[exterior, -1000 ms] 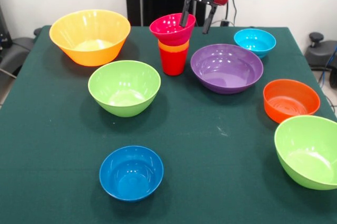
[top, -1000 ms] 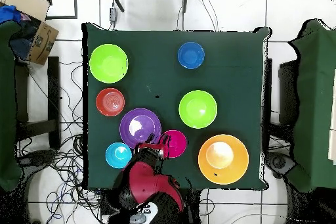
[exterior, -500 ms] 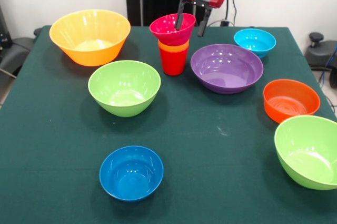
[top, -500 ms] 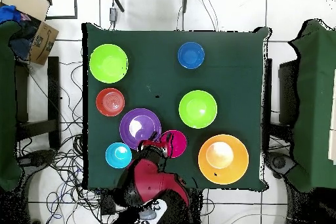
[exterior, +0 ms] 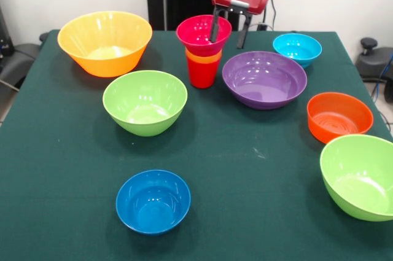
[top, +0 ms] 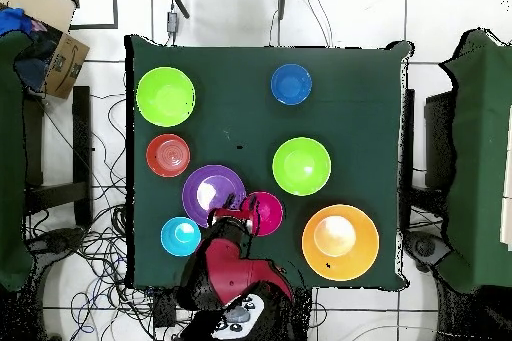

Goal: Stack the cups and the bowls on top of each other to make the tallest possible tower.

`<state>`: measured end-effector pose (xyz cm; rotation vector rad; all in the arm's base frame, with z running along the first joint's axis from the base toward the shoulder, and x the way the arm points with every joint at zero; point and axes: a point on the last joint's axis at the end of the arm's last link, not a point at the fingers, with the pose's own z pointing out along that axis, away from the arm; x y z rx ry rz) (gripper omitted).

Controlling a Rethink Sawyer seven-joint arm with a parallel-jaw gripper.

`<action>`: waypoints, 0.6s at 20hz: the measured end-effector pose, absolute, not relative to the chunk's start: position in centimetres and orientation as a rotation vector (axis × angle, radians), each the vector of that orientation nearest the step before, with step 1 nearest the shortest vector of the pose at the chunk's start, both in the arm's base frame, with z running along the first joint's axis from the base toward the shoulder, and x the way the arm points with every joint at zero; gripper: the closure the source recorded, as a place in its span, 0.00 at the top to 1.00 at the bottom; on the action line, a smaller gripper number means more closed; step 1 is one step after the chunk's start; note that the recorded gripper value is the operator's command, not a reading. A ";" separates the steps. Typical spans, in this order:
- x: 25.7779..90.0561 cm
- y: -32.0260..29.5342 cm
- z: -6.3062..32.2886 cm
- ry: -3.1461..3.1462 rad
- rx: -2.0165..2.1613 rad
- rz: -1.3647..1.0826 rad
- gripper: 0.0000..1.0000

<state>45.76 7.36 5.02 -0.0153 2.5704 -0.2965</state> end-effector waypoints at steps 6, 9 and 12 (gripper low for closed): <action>45.9 7.0 4.7 2.572 -0.002 -0.284 1.00; 45.6 6.8 4.4 2.580 0.003 -0.287 1.00; 45.1 6.9 4.1 2.592 0.001 -0.289 1.00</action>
